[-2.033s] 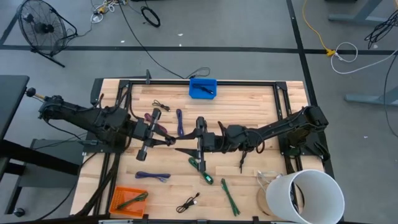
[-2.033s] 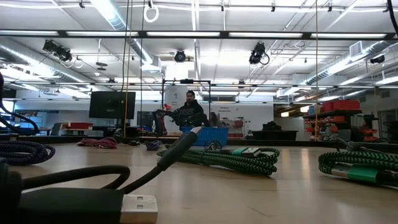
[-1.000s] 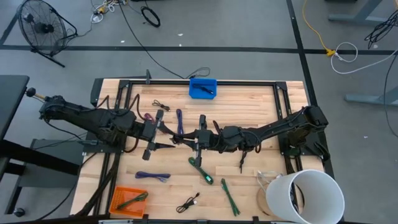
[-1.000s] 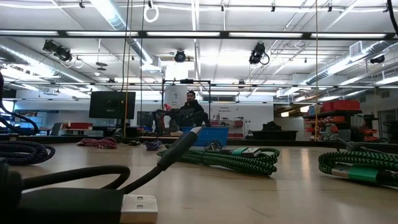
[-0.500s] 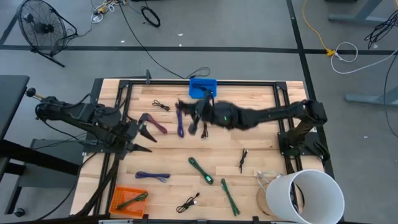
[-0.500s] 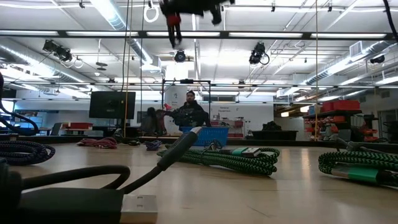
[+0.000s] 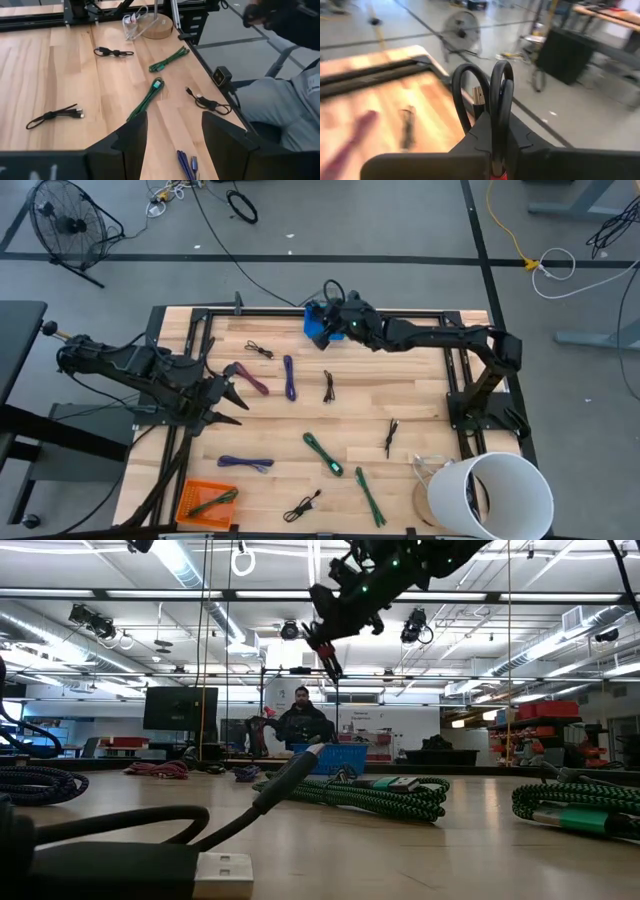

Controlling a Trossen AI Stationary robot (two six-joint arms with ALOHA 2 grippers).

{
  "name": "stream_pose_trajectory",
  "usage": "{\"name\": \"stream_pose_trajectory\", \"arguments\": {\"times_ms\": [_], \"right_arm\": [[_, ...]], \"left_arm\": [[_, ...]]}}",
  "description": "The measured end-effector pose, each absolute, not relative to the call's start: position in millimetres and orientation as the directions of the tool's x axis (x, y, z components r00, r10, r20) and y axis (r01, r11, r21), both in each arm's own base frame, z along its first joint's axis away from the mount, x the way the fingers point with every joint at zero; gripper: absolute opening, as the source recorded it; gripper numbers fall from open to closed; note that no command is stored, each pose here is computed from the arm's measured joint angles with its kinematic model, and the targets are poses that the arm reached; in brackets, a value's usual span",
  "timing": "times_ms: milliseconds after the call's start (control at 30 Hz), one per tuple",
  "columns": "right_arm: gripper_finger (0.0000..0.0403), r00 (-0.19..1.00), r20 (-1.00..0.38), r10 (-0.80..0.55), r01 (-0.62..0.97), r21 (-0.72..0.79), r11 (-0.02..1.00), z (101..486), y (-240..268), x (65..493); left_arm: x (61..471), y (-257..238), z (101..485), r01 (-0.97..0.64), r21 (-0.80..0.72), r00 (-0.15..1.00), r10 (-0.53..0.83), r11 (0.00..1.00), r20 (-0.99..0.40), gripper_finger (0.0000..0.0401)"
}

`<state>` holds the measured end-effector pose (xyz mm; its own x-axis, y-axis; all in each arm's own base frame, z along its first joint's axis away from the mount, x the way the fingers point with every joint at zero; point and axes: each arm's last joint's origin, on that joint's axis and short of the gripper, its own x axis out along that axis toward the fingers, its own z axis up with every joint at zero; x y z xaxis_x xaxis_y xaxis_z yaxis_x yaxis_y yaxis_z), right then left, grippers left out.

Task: Pick & Place USB Port
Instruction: Put the black charger cable into the blue bin

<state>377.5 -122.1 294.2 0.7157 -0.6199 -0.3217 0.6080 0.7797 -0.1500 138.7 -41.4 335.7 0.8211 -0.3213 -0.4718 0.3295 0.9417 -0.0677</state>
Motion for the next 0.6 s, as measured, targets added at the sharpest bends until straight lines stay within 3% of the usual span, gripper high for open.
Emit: {"name": "stream_pose_trajectory", "arguments": {"times_ms": [600], "right_arm": [[0.0010, 0.557, -0.414, -0.720, 0.682, -0.266, 0.681, 257, -172, 373]], "left_arm": [[140, -42, 338, 0.347, -0.028, 0.833, -0.322, 0.937, -0.450, 0.0193]]}}
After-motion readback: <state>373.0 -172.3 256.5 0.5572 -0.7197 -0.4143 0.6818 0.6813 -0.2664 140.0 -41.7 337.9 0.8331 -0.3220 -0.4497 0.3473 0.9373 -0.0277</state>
